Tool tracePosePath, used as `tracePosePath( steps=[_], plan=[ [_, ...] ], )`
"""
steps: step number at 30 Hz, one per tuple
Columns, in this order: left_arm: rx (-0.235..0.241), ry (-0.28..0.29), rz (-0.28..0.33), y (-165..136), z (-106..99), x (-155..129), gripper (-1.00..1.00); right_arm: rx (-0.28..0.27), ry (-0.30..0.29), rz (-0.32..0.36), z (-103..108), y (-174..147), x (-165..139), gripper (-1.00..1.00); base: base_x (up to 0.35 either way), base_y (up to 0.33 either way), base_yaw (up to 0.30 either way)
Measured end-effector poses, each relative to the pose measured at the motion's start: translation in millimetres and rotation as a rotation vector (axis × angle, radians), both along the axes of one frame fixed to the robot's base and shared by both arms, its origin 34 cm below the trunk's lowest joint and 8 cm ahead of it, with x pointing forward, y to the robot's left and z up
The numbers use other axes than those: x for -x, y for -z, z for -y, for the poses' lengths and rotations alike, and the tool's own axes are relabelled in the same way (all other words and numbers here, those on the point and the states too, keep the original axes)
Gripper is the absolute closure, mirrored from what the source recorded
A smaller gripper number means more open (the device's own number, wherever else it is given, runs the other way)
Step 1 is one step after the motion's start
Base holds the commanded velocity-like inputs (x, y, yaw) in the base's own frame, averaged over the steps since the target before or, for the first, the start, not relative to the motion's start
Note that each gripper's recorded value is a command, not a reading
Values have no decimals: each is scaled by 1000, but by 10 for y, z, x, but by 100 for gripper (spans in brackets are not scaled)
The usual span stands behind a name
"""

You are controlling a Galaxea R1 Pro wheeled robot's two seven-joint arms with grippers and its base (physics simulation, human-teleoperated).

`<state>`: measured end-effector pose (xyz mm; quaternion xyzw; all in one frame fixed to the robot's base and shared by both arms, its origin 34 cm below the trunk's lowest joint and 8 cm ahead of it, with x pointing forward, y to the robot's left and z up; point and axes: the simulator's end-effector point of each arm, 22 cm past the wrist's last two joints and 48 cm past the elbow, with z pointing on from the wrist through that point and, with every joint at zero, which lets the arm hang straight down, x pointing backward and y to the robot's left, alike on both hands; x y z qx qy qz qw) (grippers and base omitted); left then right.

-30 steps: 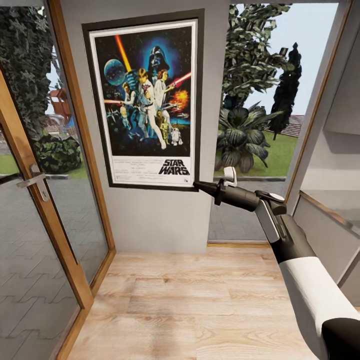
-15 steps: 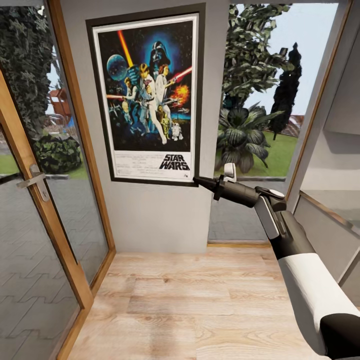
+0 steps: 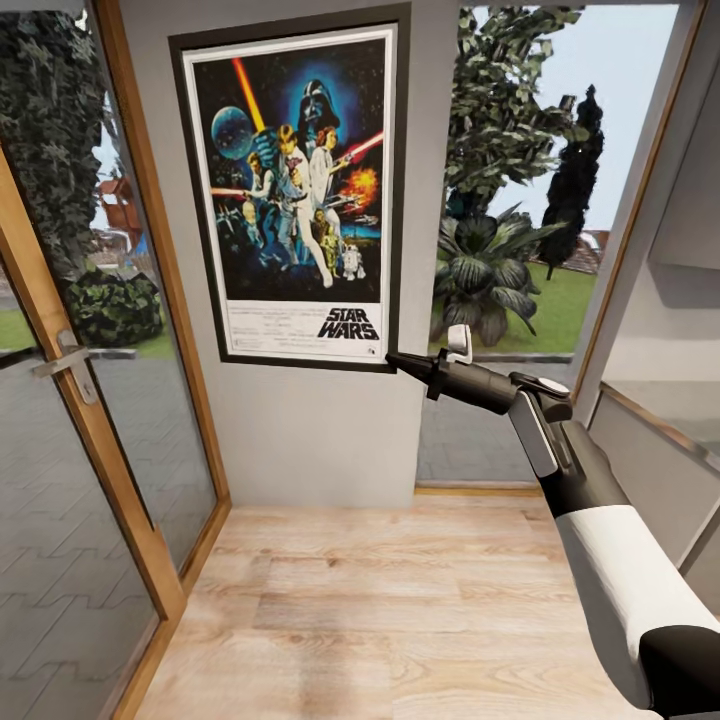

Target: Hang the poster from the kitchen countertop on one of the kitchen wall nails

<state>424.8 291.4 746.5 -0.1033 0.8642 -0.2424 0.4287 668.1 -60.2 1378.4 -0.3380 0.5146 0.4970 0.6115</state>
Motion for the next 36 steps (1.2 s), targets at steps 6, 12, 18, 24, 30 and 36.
tracePosePath(
  steps=[6,12,18,24,30,36],
  plan=[
    [0,0,0,-2,-3,1,-100,1,-1,-1,-3,8,0,100,291,0,0],
    [0,0,0,-1,-3,2,-100,1,-2,-1,-7,12,0,100,323,0,0],
    [1,-1,-1,2,-2,0,-100,0,-3,0,-8,15,-3,100,113,0,0],
    [0,-1,-1,2,-4,-1,-100,-3,-6,-2,-13,34,3,100,11,0,0],
    [0,-1,-1,2,-3,-1,-100,-13,2,22,0,53,-4,100,1,0,0],
    [0,-1,-1,2,-3,-1,-100,-20,-3,32,10,111,-20,100,0,0,0]
  ],
)
